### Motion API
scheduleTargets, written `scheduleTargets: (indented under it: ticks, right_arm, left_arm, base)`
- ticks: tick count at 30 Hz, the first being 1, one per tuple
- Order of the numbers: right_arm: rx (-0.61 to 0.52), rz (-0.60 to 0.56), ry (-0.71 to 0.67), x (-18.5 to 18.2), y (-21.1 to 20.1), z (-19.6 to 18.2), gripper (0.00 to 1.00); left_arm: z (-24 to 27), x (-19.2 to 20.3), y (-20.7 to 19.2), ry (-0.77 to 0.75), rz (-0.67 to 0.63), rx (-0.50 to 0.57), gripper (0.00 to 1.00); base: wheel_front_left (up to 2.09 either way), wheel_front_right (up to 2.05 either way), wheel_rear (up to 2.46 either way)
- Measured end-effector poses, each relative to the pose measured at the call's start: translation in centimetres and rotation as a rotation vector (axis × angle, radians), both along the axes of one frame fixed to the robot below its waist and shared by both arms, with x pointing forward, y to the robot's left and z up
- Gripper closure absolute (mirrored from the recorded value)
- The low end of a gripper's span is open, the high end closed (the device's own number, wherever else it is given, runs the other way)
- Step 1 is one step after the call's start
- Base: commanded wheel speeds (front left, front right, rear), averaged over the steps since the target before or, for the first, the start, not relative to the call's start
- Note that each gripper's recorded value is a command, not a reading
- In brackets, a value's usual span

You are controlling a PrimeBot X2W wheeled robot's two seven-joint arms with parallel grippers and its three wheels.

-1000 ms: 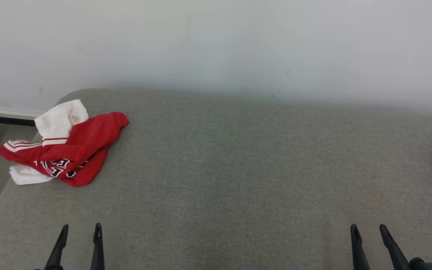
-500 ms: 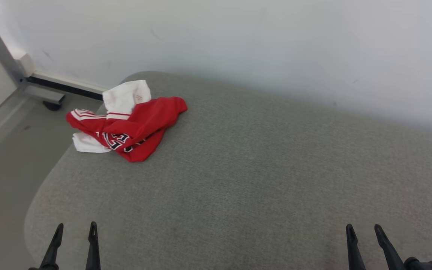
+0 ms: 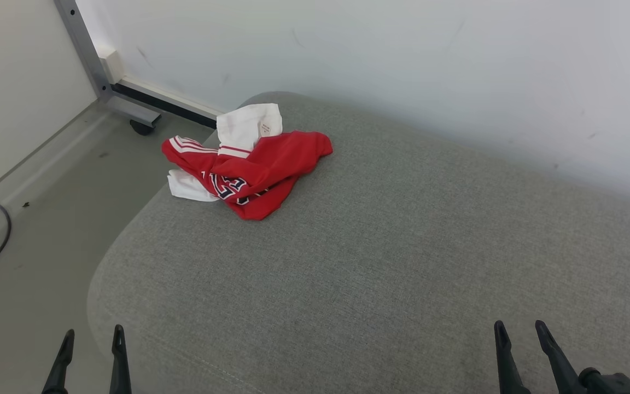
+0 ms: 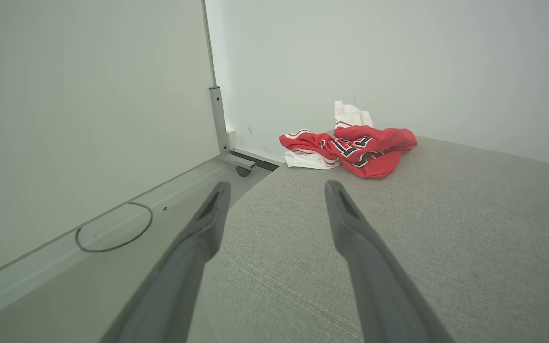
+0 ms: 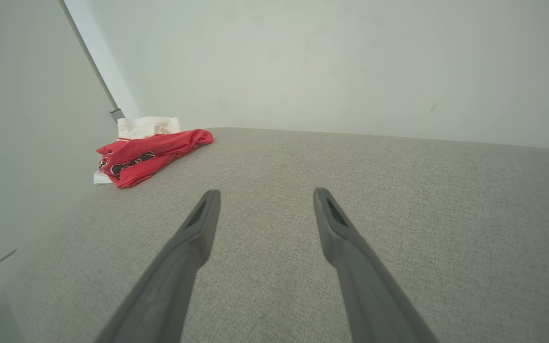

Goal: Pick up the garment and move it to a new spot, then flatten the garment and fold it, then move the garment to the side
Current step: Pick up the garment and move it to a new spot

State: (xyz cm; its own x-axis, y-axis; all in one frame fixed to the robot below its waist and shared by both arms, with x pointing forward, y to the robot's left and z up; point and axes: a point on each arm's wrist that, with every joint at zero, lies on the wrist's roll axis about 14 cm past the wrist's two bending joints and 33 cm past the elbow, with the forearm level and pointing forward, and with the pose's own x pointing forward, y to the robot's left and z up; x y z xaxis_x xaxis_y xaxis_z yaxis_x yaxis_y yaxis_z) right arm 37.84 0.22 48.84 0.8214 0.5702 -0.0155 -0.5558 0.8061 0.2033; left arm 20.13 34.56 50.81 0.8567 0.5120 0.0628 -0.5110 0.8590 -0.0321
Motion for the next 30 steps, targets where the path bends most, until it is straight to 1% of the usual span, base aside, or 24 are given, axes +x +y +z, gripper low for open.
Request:
scheduleTargets:
  ticks: [12, 16, 19, 23, 24, 30]
  right_arm:
    - [-0.005, 0.018, 0.003, 0.1, 0.7, -0.1, 0.00]
    - [-0.008, -0.004, 0.001, 0.4, 0.0, -0.1, 0.00]
    - [-0.017, -0.017, -0.013, 0.8, -0.4, 0.2, 0.00]
    - [-0.022, -0.032, -0.032, 1.9, -0.9, 0.8, 0.00]
    - [-0.022, -0.032, -0.032, 1.9, -0.9, 0.8, 0.00]
    - [-0.033, -0.084, -0.060, 4.4, -2.9, 1.2, 0.00]
  left_arm:
    - [0.0, -0.6, 0.8, 0.001, 0.034, 0.000, 0.00]
    - [0.8, 0.3, 1.0, -0.020, 0.024, -0.004, 0.00]
    - [2.5, 2.1, 1.8, -0.058, 0.011, 0.010, 0.00]
    - [5.3, 5.3, 2.7, -0.112, -0.023, 0.054, 0.00]
    - [5.3, 5.3, 2.7, -0.112, -0.023, 0.054, 0.00]
    - [10.5, 11.4, 4.0, -0.196, -0.073, 0.139, 0.00]
  base:
    - [0.00, 0.00, 0.00]
    - [0.00, 0.00, 0.00]
    - [0.00, 0.00, 0.00]
    - [0.00, 0.00, 0.00]
    - [0.00, 0.00, 0.00]
    - [0.00, 0.00, 0.00]
